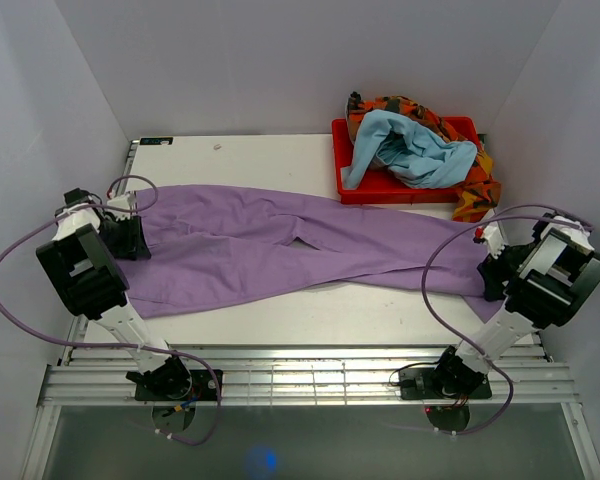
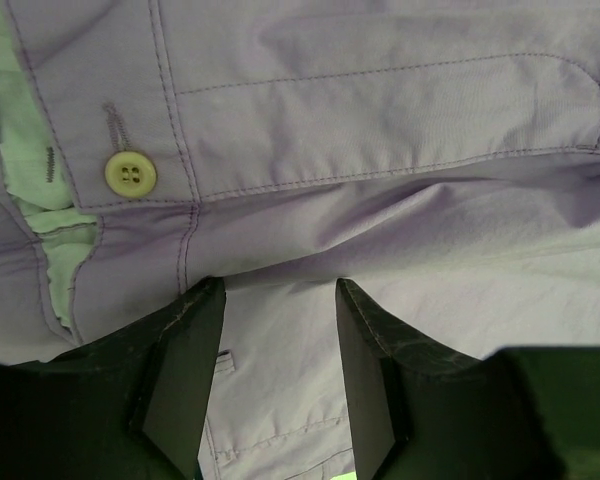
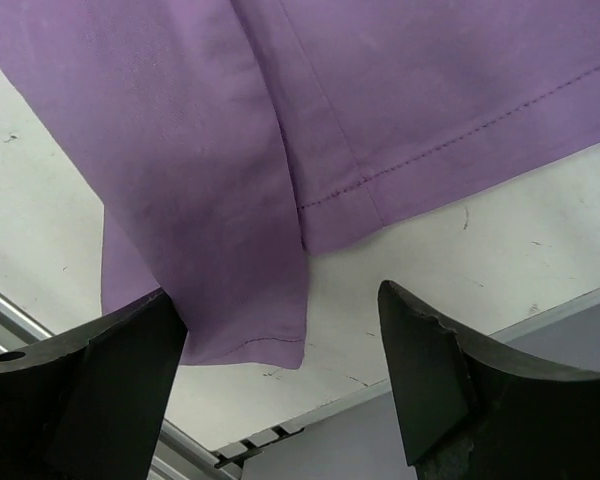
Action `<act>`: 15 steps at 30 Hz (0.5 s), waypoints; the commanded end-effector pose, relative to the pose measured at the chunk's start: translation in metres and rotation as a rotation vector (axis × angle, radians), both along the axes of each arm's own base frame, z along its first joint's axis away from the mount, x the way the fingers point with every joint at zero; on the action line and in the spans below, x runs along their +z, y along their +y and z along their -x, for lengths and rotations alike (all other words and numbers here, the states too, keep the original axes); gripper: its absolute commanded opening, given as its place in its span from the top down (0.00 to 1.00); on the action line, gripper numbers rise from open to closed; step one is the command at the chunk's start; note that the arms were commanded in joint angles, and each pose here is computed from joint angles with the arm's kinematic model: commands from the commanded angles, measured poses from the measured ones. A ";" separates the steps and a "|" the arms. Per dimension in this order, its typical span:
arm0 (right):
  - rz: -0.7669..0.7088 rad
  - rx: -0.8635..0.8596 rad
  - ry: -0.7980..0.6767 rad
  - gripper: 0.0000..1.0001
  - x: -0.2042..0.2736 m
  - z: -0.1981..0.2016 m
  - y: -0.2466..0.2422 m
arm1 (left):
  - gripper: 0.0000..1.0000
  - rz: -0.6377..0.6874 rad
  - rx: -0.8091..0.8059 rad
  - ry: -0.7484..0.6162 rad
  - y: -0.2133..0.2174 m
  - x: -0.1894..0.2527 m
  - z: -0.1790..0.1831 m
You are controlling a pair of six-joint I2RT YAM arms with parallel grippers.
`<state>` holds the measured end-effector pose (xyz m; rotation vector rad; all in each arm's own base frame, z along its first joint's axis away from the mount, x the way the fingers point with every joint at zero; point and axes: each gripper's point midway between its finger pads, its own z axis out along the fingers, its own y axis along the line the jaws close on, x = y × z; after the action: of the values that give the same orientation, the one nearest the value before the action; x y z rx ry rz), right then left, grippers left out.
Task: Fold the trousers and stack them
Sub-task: Flatten the trousers out
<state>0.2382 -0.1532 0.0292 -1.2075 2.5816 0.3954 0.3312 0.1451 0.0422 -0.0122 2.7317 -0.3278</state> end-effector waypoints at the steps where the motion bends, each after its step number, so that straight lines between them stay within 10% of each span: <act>1: 0.022 -0.026 0.013 0.20 0.000 0.009 0.004 | 0.41 -0.032 -0.006 -0.050 0.008 0.020 -0.010; 6: 0.091 0.034 0.031 0.40 -0.023 0.035 0.009 | 0.41 -0.032 0.003 -0.036 0.009 0.018 -0.009; 11: 0.145 0.046 -0.018 0.92 -0.014 0.028 0.001 | 0.46 -0.040 0.016 0.009 0.011 0.005 -0.001; 15: 0.211 0.043 -0.204 0.92 0.043 -0.014 -0.017 | 0.58 -0.053 0.025 0.029 0.012 -0.006 0.005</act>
<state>0.2128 -0.1483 0.0218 -1.2853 2.6031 0.2419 0.3303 0.1518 0.0435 -0.0253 2.7495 -0.2817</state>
